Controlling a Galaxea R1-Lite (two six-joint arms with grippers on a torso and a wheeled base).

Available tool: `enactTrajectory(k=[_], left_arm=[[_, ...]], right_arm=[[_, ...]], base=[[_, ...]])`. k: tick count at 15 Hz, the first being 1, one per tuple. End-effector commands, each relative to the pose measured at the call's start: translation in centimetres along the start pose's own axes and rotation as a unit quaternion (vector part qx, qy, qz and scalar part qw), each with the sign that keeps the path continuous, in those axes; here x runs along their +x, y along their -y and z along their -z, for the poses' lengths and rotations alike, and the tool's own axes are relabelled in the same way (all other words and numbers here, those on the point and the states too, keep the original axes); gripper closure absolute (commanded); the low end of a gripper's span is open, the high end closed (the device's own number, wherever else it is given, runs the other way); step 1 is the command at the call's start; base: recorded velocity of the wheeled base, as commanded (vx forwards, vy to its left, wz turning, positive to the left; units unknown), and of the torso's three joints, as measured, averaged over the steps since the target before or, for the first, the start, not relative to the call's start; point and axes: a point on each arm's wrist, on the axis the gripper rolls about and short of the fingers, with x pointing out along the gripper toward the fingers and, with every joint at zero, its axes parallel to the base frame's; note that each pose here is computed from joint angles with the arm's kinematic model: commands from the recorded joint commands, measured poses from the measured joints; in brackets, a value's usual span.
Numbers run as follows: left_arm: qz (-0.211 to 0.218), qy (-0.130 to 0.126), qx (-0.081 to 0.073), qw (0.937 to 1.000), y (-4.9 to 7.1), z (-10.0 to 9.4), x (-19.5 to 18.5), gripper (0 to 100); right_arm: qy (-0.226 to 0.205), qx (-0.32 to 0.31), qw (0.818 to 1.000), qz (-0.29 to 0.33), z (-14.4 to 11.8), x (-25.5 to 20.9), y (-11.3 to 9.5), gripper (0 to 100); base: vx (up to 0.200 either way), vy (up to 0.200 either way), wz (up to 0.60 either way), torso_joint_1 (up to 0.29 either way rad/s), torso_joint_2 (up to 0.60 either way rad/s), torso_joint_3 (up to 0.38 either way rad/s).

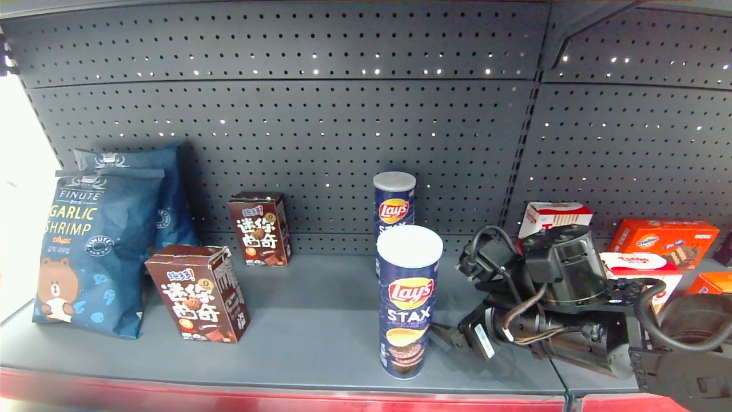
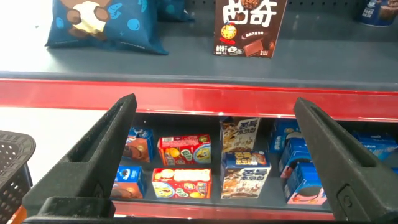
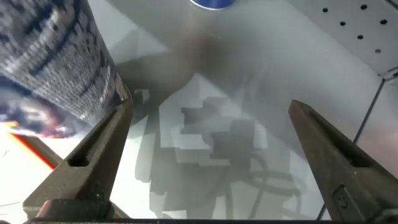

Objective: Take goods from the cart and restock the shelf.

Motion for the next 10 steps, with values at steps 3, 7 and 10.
enactTrajectory(k=[3, 7, 10], left_arm=[[0.0, -0.001, 0.0, 1.0, 0.0, 0.0, 0.02, 0], [0.0, -0.001, -0.001, 1.0, 0.0, 0.0, 0.02, 0], [0.0, -0.001, -0.001, 1.0, 0.0, 0.0, 0.02, 0]], right_arm=[[0.001, 0.0, 1.0, 0.0, 0.33, -0.72, 0.08, 0], [0.005, -0.004, 1.0, -0.007, 0.06, -0.68, -0.39, 0], [0.004, -0.006, 1.0, -0.01, 0.07, -0.5, -0.61, 0]], base=[[0.0, 0.0, 0.0, 0.0, 0.0, 0.0], [0.0, 0.0, 0.0, 0.0, 0.0, 0.0], [0.0, 0.0, 0.0, 0.0, 0.0, 0.0]])
